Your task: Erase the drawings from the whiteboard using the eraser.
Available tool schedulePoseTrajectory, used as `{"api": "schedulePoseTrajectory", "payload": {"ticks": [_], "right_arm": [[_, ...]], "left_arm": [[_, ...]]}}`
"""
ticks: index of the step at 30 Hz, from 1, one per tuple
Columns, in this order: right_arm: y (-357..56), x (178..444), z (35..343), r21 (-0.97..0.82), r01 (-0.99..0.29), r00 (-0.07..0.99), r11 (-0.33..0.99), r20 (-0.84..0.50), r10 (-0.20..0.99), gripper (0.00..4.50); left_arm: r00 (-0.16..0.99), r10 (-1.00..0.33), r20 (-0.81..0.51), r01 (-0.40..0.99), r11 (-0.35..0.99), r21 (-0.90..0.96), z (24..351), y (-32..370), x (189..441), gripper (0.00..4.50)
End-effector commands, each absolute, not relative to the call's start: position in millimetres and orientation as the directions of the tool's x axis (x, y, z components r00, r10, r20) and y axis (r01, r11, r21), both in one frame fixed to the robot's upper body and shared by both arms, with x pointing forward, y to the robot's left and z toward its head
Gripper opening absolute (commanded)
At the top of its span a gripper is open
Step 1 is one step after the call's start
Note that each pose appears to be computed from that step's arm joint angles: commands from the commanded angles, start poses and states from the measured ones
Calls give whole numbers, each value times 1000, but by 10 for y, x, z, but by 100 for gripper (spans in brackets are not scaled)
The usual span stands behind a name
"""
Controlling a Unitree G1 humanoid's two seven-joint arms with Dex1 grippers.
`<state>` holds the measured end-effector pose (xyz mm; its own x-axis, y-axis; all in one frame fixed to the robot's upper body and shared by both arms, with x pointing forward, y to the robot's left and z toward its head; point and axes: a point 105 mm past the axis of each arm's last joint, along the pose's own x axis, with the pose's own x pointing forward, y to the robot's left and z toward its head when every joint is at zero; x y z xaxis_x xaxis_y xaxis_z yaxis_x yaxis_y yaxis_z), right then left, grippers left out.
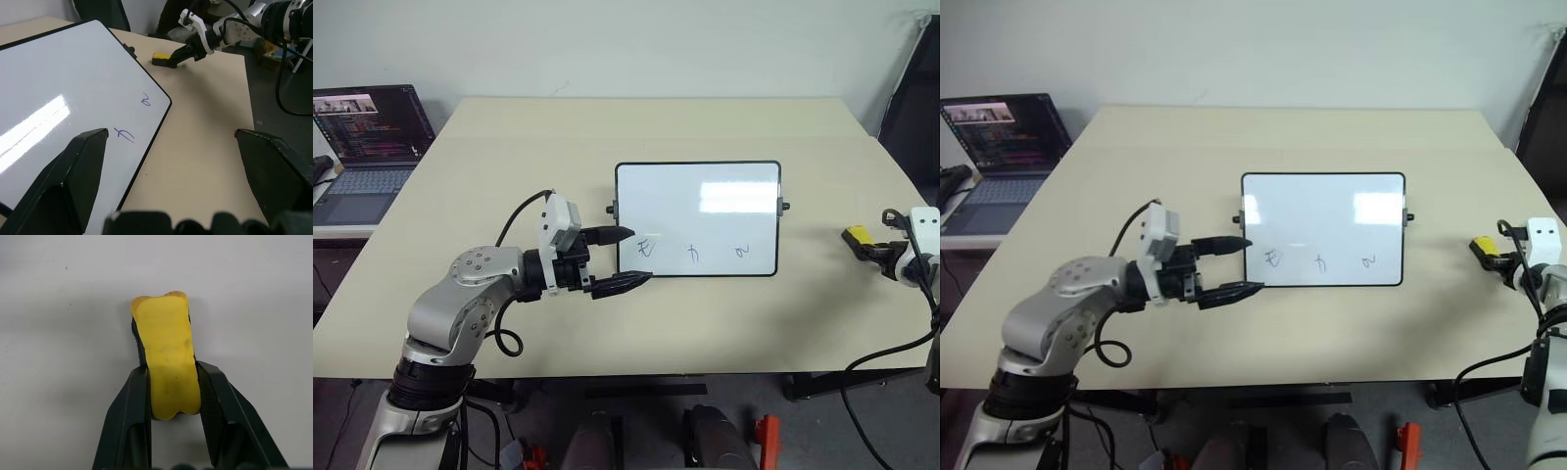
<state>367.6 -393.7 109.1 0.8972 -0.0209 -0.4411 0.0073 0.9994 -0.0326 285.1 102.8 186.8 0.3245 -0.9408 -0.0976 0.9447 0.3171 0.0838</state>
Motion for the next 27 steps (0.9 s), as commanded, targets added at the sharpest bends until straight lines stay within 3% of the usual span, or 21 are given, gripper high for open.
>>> {"api": "schedulePoseTrajectory", "payload": {"ticks": [1,7,9,12,17,21,27], "right_arm": [[-4031,3694,1457,-27,1,953,1000,-304,-9,97],[-3905,3576,2285,-171,-189,981,967,-84,177,97],[-3547,3448,2761,-303,-298,947,905,23,320,97],[-2657,3265,3088,-441,-528,797,726,37,603,97],[-1784,3177,2930,-454,-721,615,524,-72,785,97],[-988,3259,2508,-448,-818,469,361,-156,869,97],[-552,3474,2054,-547,-785,492,290,-265,829,97]], "left_arm": [[324,-943,-75,940,312,137,2009,1033,2817,450],[396,-914,-86,910,377,172,2068,1264,2926,450],[447,-889,-103,886,423,192,2061,1457,2991,450],[514,-850,-120,848,481,223,2017,1738,3080,450],[543,-828,-140,826,498,264,1986,1829,3149,450],[583,-792,-182,806,537,249,1836,2021,3101,450],[513,-829,-224,855,471,215,1689,1899,2937,450]]}}
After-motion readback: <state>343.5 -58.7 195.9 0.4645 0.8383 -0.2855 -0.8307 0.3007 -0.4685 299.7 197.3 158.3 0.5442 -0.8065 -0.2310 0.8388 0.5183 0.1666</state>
